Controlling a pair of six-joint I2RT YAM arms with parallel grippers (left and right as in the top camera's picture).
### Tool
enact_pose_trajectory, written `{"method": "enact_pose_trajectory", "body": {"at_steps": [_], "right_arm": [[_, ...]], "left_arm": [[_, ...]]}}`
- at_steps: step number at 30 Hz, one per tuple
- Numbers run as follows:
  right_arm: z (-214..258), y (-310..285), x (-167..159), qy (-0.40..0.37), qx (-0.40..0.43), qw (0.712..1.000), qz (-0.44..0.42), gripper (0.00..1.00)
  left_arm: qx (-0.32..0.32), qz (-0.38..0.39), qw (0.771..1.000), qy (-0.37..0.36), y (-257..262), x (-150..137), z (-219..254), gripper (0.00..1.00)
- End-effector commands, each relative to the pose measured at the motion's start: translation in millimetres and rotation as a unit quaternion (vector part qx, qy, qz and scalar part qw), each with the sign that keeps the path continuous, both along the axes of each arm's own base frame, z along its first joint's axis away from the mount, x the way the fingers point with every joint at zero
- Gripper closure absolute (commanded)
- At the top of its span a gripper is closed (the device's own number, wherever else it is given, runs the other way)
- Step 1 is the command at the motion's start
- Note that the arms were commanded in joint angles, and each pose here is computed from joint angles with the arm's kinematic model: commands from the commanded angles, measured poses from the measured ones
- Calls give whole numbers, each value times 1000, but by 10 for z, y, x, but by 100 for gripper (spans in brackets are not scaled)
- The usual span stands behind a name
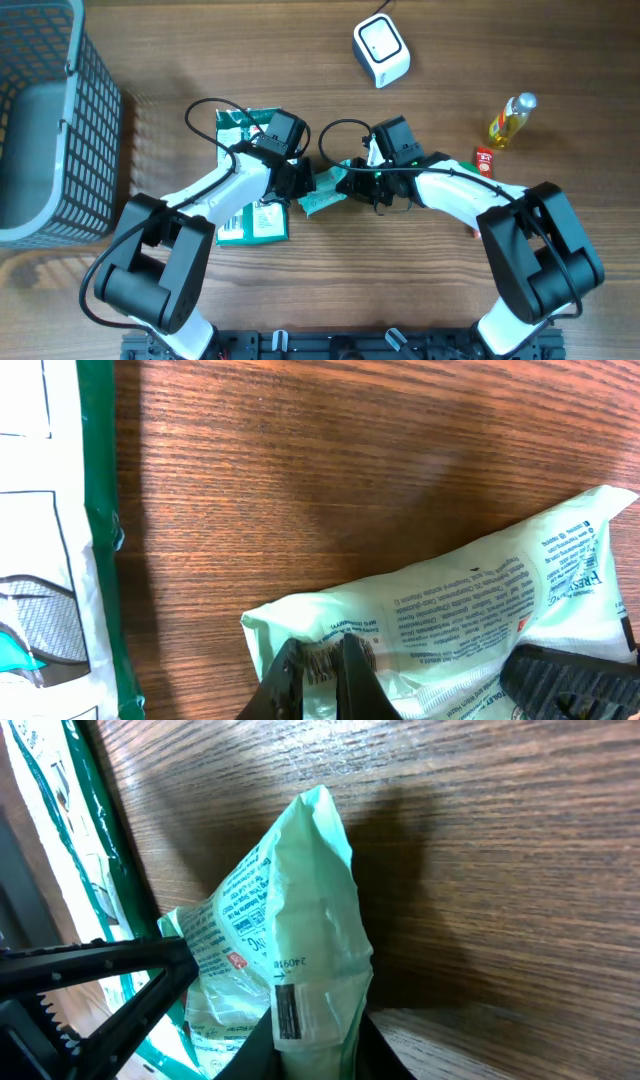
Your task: Scan the item barcode
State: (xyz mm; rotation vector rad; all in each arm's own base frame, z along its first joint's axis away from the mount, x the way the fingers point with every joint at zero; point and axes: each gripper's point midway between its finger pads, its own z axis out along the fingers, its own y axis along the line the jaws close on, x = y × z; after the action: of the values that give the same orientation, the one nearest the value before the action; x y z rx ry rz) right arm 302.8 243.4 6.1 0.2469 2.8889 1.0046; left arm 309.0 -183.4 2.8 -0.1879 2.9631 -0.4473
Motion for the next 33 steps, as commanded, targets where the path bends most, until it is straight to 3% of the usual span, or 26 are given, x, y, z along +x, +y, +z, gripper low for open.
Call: {"method": "enact_pose_trajectory", "body": {"at_steps": [1, 12, 18, 23, 27, 31, 33], "right_arm": [[-123, 20, -78, 3, -5, 1000, 23, 96], [-123, 20, -78, -5, -6, 999, 33, 96], [-124, 19, -79, -5, -7, 999, 33, 96], [-124, 19, -79, -5, -7, 999, 33, 96], [-124, 18, -78, -5, -7, 999, 33, 96], [-129, 12, -76, -6, -9, 999, 33, 96], [-133, 7, -77, -6, -11, 999, 33, 96]], "left_arm": [[24, 2, 999, 31, 80, -118, -224, 96], [21, 2, 999, 25, 67, -88, -216, 96], [-9, 42, 998, -42, 182, 404, 326, 96], [-12, 36, 987, -156, 594, 852, 1109, 88], [93, 123, 969, -191, 1449, 955, 1297, 90], [155, 182, 955, -178, 2041, 921, 1252, 63], [164, 195, 951, -174, 2253, 899, 1248, 40]]}}
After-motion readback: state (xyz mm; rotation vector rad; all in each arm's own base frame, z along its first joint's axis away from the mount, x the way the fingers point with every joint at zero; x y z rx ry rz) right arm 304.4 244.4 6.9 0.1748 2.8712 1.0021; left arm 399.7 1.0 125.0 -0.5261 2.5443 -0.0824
